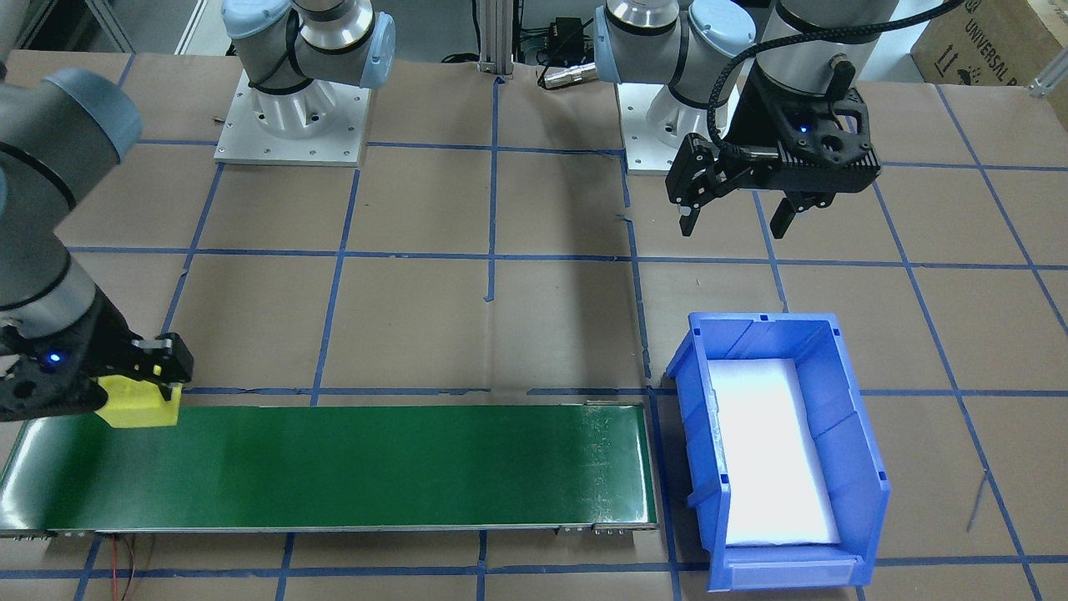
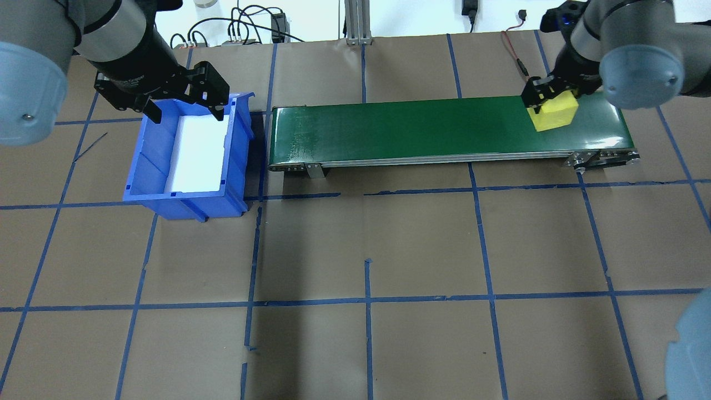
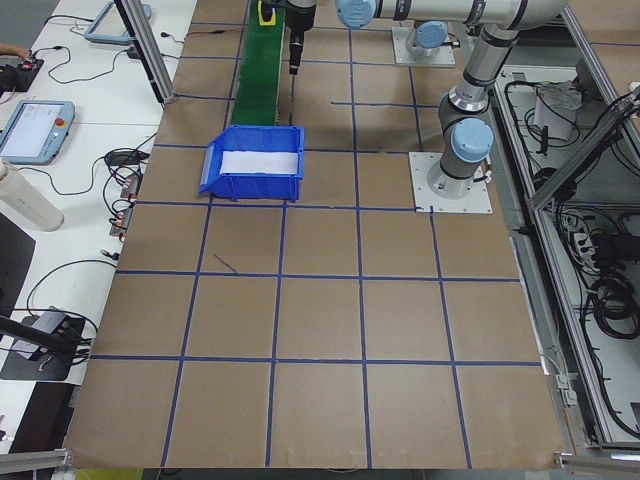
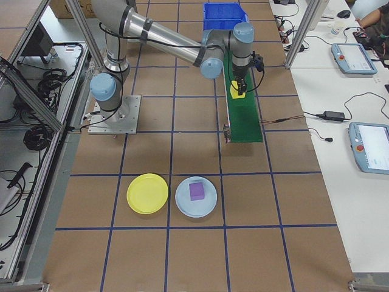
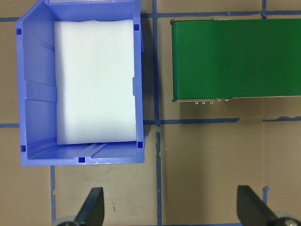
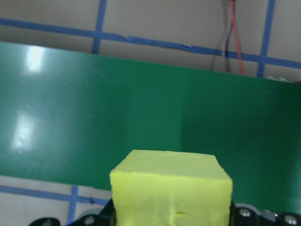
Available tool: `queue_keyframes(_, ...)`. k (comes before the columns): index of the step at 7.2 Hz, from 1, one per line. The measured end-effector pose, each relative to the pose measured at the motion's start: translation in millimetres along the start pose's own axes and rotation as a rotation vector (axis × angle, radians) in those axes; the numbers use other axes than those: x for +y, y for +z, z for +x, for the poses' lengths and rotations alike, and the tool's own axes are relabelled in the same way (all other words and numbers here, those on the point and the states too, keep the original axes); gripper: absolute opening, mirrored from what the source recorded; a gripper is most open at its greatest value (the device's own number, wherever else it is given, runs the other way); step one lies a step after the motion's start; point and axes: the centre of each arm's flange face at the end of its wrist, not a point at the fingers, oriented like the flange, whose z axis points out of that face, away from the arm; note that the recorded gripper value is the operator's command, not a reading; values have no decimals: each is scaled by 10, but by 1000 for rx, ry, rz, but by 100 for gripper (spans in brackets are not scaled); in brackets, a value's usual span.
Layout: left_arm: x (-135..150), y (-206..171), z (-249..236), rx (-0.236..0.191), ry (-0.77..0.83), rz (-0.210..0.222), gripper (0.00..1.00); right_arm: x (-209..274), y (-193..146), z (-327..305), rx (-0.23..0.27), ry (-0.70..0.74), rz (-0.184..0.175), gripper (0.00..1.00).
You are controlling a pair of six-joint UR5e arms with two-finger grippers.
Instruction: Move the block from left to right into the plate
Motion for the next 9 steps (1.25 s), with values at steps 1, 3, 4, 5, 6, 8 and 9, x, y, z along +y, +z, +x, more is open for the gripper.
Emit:
queue_keyframes(1, 0, -1, 0, 0, 0, 0, 100, 315, -56, 432, 15, -20, -36, 47)
queue_keyframes(3, 0, 1, 0, 0, 0, -1, 100, 1034, -53, 1598, 23, -79, -89, 47)
queue_keyframes(4, -1, -1, 0, 0, 0, 0, 100, 1393, -49, 2096, 18, -105, -101, 46)
queue_keyframes(5, -1, -2, 0, 0, 0, 0, 100, 1758, -17, 2495, 5, -116, -110, 44)
queue_keyframes(6, -1, -2, 0, 0, 0, 0, 100, 2171, 89, 2813, -25, -112, -115, 43)
queue_keyframes(8, -1, -1, 0, 0, 0, 0, 100, 3127, 489, 3184, -129, -53, -104, 42)
queue_keyframes(9, 0, 2, 0, 0, 0, -1, 100, 3636, 688, 3280, -176, -11, -91, 43)
